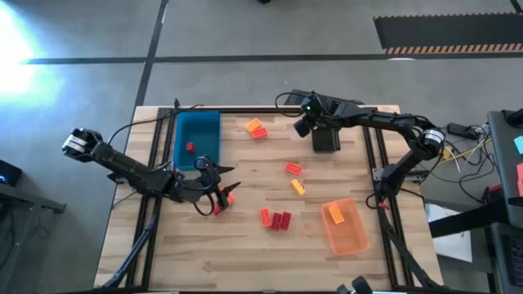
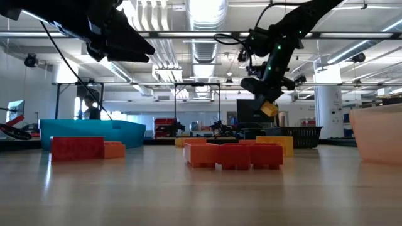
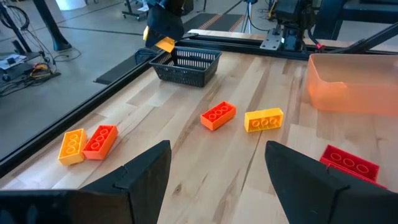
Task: Sort & place blocks by color
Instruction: Put the yellow game piece into the orange bin
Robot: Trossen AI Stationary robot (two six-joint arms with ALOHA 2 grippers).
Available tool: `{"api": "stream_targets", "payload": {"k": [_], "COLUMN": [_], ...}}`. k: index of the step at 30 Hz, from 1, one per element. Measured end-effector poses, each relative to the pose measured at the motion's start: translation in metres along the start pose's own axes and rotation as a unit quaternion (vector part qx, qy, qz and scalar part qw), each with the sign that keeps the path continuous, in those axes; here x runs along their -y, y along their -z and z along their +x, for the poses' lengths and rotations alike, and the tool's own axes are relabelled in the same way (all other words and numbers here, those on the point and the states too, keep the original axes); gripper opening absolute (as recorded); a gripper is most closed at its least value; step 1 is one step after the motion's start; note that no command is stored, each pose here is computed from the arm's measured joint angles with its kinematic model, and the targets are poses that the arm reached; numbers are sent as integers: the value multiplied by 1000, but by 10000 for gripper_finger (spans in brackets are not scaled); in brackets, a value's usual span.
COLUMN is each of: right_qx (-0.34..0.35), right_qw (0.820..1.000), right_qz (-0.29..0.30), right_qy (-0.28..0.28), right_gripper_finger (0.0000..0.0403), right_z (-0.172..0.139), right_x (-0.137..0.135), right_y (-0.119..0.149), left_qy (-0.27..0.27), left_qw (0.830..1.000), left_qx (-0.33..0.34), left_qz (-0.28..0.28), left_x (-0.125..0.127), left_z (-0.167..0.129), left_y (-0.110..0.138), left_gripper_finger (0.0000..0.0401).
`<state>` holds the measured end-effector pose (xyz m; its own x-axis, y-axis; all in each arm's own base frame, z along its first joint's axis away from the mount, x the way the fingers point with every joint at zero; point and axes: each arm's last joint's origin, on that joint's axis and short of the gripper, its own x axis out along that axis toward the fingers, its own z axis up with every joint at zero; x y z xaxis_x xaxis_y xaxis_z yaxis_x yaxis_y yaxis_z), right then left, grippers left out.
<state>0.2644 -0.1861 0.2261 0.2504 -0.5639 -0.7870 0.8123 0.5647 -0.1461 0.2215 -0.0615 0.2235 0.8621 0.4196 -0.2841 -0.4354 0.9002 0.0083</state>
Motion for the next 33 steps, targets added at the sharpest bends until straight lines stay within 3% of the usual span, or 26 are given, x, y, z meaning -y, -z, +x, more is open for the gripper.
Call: {"api": "stream_targets", "payload": {"k": [14,21,28,33], "right_qx": [-1,-30,-48,-50], "right_qw": [1000,998,996,996], "right_qz": [2,32,44,46], "right_qy": [3,49,63,66], "right_gripper_finger": [126,126,148,135], "right_z": [2,14,20,21], "right_x": [1,10,12,12], "right_y": [2,20,34,36], "left_qy": [-2,-4,-20,-24], "left_qw": [1000,1000,1000,1000], "left_qx": [-1,0,5,7], "left_qz": [0,0,0,-2], "left_x": [-1,-1,-2,-2], "left_z": [0,1,1,1], "left_y": [0,0,-1,-1], "left_gripper_finger": [245,244,244,244]}}
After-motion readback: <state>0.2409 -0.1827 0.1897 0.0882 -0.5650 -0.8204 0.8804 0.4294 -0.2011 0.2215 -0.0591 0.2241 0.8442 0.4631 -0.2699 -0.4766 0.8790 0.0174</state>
